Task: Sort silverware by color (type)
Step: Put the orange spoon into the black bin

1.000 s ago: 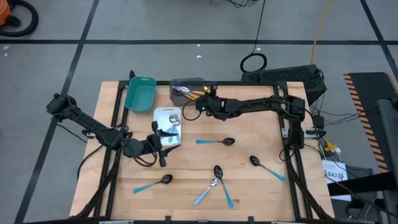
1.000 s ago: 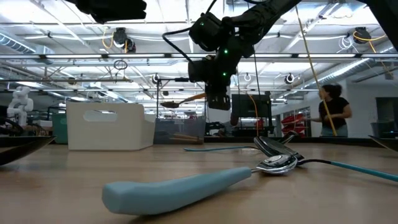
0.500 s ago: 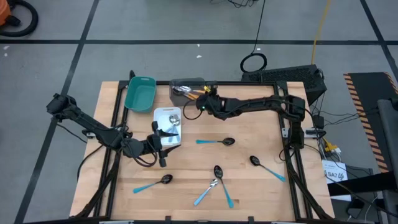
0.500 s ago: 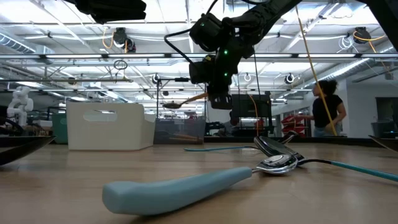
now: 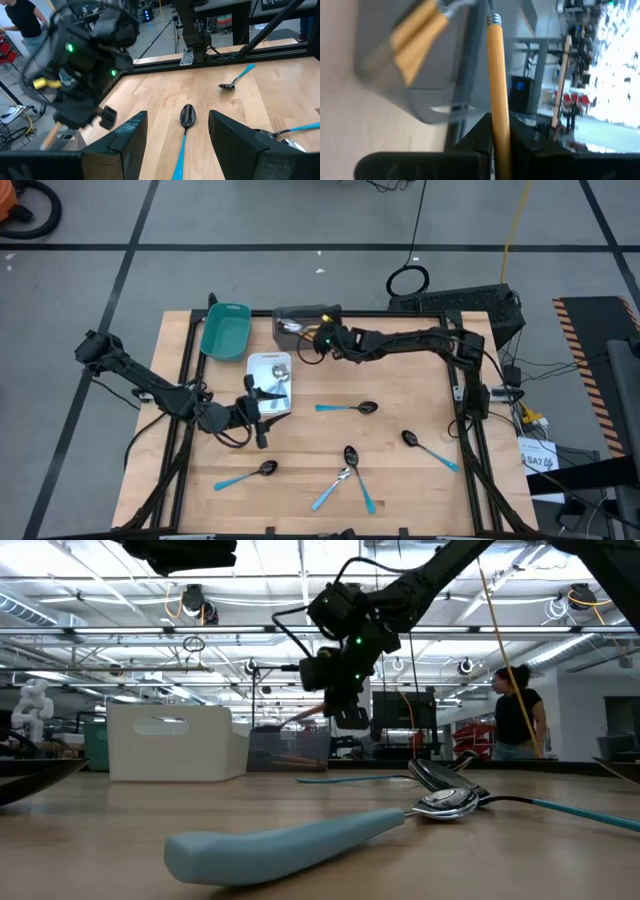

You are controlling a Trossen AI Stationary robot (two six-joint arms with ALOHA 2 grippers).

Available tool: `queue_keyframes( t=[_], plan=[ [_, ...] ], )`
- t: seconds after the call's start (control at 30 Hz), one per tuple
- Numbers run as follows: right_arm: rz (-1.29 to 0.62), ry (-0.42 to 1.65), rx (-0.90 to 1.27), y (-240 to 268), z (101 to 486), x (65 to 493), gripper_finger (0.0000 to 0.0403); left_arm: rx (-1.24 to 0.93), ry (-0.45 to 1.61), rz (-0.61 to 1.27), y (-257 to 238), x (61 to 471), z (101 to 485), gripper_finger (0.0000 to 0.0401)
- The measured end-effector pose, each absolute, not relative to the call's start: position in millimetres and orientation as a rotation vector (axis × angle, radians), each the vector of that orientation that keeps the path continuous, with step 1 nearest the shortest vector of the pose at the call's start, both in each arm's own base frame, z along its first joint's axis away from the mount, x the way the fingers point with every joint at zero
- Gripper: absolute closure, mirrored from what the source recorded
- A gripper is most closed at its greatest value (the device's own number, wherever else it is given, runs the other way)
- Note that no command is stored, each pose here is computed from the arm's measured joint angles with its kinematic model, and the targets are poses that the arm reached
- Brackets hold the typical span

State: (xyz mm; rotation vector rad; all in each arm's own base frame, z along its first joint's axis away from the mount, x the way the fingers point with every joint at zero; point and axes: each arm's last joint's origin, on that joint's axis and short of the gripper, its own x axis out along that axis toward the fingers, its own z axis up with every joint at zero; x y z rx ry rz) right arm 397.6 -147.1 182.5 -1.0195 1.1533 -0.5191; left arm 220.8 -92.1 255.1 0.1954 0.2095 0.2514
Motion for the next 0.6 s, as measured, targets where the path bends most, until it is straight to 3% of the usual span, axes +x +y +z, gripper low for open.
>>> queue_keyframes(
  t=[0.6],
  plan=[
    [-0.466,1.192,-1.074,-155,161,402,0.0368,0.197,0.212,0.26,-90,222,255,0.0192]
  ],
)
